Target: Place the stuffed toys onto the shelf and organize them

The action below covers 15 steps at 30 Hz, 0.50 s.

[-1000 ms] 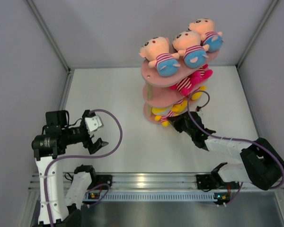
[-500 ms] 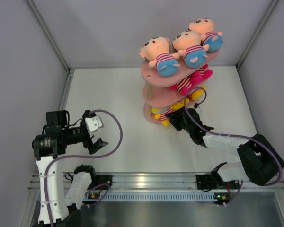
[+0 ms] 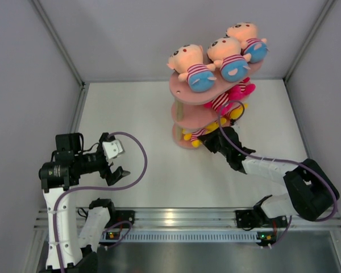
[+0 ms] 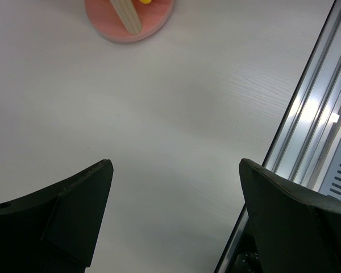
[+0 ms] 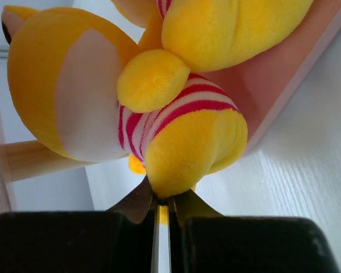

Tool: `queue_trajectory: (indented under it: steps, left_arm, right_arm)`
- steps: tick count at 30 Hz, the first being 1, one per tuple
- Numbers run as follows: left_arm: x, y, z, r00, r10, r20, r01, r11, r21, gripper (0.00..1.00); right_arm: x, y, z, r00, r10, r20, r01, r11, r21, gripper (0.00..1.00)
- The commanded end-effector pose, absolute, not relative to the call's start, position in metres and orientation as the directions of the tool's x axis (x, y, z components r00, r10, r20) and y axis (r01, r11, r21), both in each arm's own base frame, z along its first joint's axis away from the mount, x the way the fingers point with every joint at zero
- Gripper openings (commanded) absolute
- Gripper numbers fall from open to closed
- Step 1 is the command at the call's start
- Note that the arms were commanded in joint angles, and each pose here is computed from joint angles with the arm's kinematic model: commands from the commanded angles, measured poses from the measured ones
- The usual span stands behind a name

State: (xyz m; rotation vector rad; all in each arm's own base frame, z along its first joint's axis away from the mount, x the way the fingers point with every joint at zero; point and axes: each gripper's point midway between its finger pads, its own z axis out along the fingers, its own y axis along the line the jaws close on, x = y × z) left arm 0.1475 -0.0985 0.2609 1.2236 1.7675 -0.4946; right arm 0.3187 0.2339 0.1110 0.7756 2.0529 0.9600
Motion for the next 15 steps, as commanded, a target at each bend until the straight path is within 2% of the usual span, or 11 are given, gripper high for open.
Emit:
queue_trajectory:
  steps: [1,5,6,7,11,15]
  left_arm:
    - [0.124,-0.102,0.251,-0.185,0.517,-0.836,0.905,0.421,0.061,0.99]
    - [0.124,-0.102,0.251,-0.183,0.518,-0.836,0.905,0.421,0.062,0.99]
    - [0.124,-0.102,0.251,-0.183,0.517,-0.836,0.905,0.421,0.062,0.99]
    - [0.124,-0.102,0.251,-0.187,0.517,-0.835,0.903,0.425,0.060,0.99]
    - [0.124,-0.100,0.251,-0.184,0.525,-0.831,0.901,0.428,0.070,0.99]
    - [0.123,-0.099,0.248,-0.184,0.532,-0.827,0.900,0.430,0.077,0.99]
  right_arm:
    - [0.339,0.249,0.147,-0.530,0.772,-0.351,0.124,0.480,0.868,0.00]
    - [0.347,0.258,0.141,-0.553,0.753,-0.356,0.135,0.503,0.853,0.00]
    - [0.348,0.260,0.139,-0.563,0.746,-0.355,0.141,0.510,0.849,0.03]
    - [0.349,0.261,0.137,-0.569,0.742,-0.354,0.145,0.515,0.845,0.06]
    - [0.346,0.260,0.126,-0.570,0.750,-0.335,0.155,0.499,0.853,0.32]
    - [0.339,0.251,0.125,-0.560,0.763,-0.323,0.158,0.481,0.863,0.38]
